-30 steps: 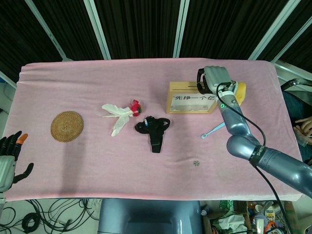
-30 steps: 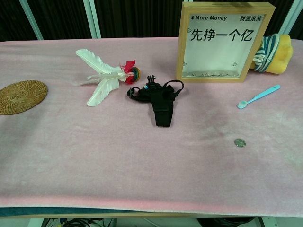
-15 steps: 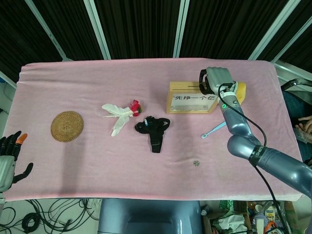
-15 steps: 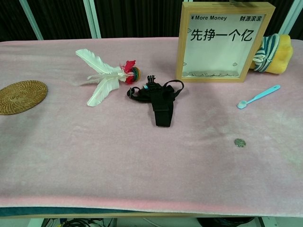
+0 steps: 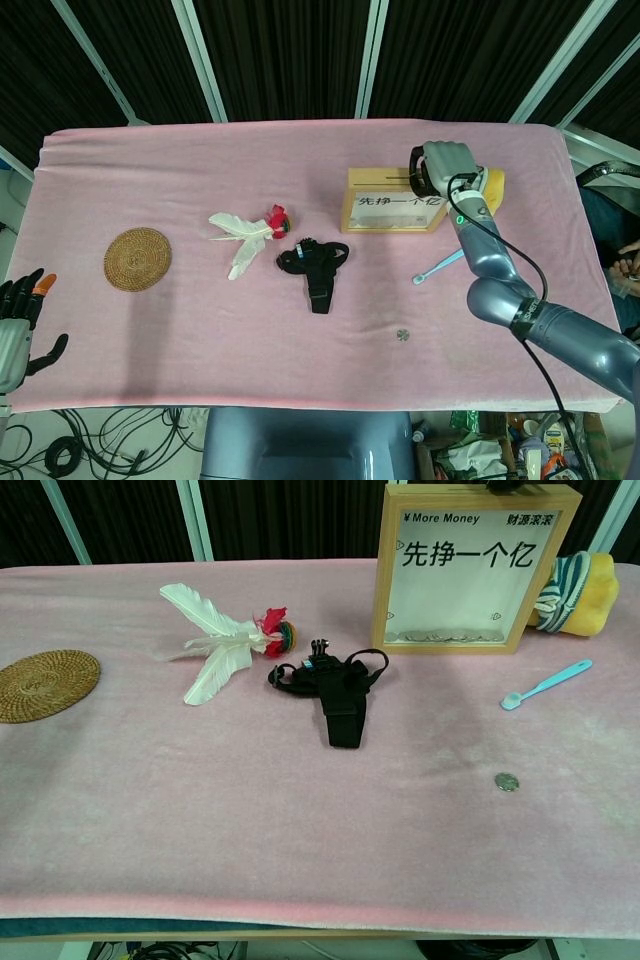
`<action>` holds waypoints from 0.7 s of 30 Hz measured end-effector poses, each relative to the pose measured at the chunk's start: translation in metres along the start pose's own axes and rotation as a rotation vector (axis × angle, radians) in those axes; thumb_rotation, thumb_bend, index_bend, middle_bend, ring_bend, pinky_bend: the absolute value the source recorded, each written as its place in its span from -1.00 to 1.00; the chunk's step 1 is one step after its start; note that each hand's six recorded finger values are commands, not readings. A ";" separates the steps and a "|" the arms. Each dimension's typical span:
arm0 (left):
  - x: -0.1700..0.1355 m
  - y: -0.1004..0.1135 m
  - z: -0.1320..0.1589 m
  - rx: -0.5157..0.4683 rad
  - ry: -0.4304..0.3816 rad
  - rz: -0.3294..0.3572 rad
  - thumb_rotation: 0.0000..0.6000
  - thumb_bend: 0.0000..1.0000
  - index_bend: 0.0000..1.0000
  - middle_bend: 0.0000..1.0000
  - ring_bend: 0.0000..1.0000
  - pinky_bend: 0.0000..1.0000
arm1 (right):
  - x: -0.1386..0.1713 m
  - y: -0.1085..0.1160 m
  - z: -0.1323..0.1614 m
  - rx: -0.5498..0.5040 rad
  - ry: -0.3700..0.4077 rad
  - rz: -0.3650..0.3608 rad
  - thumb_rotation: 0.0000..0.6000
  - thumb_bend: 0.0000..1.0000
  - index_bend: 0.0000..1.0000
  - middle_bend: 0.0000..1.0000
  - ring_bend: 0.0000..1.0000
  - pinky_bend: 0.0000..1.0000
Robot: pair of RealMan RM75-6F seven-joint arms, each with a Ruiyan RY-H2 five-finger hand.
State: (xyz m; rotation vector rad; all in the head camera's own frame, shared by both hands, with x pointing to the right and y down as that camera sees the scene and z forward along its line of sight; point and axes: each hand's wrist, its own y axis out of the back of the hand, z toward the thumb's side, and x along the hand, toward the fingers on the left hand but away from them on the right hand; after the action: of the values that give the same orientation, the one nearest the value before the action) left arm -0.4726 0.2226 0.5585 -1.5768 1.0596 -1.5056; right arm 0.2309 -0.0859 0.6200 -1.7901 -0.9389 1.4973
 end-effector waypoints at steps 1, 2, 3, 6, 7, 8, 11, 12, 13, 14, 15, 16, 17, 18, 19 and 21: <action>0.000 0.000 0.000 0.000 0.000 0.000 1.00 -0.35 -0.90 -1.00 -1.00 -0.96 | 0.000 0.000 0.000 0.002 0.000 0.001 1.00 -0.18 0.18 0.55 0.71 0.85; 0.000 0.000 0.000 0.000 0.000 0.000 1.00 -0.35 -0.90 -1.00 -1.00 -0.96 | 0.001 0.000 -0.001 0.005 0.000 0.003 1.00 -0.18 0.11 0.55 0.71 0.85; 0.000 0.000 0.000 0.000 0.000 0.000 1.00 -0.35 -0.90 -1.00 -1.00 -0.96 | 0.001 -0.001 -0.002 0.009 -0.001 0.004 1.00 -0.18 0.06 0.55 0.71 0.85; 0.000 -0.001 0.000 0.001 0.001 -0.002 1.00 -0.35 -0.90 -1.00 -1.00 -0.96 | 0.001 0.000 -0.003 0.013 -0.002 0.004 1.00 -0.18 -0.15 0.55 0.71 0.85; 0.000 -0.001 0.000 0.001 0.001 -0.002 1.00 -0.35 -0.90 -1.00 -1.00 -0.96 | 0.001 0.000 -0.003 0.013 -0.003 0.004 1.00 -0.18 -0.18 0.55 0.71 0.85; 0.000 -0.001 0.000 0.002 0.000 -0.002 1.00 -0.35 -0.90 -1.00 -1.00 -0.96 | 0.001 0.001 -0.003 0.013 -0.003 0.003 1.00 -0.18 -0.22 0.55 0.71 0.85; 0.000 -0.001 0.000 0.002 0.001 -0.002 1.00 -0.35 -0.90 -1.00 -1.00 -0.96 | 0.002 0.002 -0.003 0.014 -0.004 -0.001 1.00 -0.18 -0.30 0.55 0.71 0.85; 0.000 -0.001 0.000 0.002 0.001 -0.002 1.00 -0.35 -0.90 -1.00 -1.00 -0.96 | 0.002 0.003 -0.004 0.016 -0.005 -0.002 1.00 -0.18 -0.33 0.55 0.71 0.85; 0.000 -0.001 0.000 0.002 0.001 -0.002 1.00 -0.35 -0.90 -1.00 -1.00 -0.96 | 0.002 0.003 -0.004 0.018 -0.006 -0.002 1.00 -0.18 -0.36 0.55 0.71 0.85; 0.000 -0.001 0.000 0.002 0.001 -0.001 1.00 -0.35 -0.90 -1.00 -1.00 -0.96 | 0.002 0.003 -0.004 0.021 -0.006 -0.002 1.00 -0.18 -0.38 0.55 0.71 0.85; 0.000 -0.001 0.000 0.002 0.001 -0.001 1.00 -0.35 -0.90 -1.00 -1.00 -0.96 | 0.002 0.004 -0.005 0.026 -0.008 -0.001 1.00 -0.19 -0.43 0.55 0.71 0.85; 0.000 -0.001 0.000 0.002 0.002 -0.001 1.00 -0.35 -0.90 -1.00 -1.00 -0.95 | 0.002 0.004 -0.005 0.030 -0.009 0.000 1.00 -0.19 -0.46 0.55 0.71 0.85; 0.000 -0.001 0.000 0.002 0.001 -0.002 1.00 -0.35 -0.90 -1.00 -1.00 -0.94 | 0.003 0.004 -0.006 0.033 -0.009 0.002 1.00 -0.20 -0.52 0.55 0.71 0.85; 0.000 -0.001 0.000 0.002 0.001 -0.003 1.00 -0.35 -0.90 -1.00 -1.00 -0.94 | 0.003 0.004 -0.006 0.035 -0.009 0.004 1.00 -0.22 -0.57 0.55 0.71 0.85; -0.001 -0.001 0.000 0.003 0.001 -0.004 1.00 -0.35 -0.90 -1.00 -1.00 -0.94 | 0.004 0.005 -0.005 0.035 -0.009 0.005 1.00 -0.23 -0.60 0.55 0.71 0.85; -0.001 -0.001 0.000 0.003 0.000 -0.005 1.00 -0.35 -0.90 -1.00 -1.00 -0.94 | 0.005 0.007 -0.004 0.026 -0.005 0.004 1.00 -0.26 -0.65 0.54 0.70 0.85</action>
State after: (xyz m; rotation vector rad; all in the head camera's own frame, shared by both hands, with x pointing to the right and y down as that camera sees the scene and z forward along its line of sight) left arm -0.4725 0.2237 0.5593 -1.5787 1.0538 -1.5103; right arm 0.2361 -0.0856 0.6115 -1.7713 -0.9151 1.5104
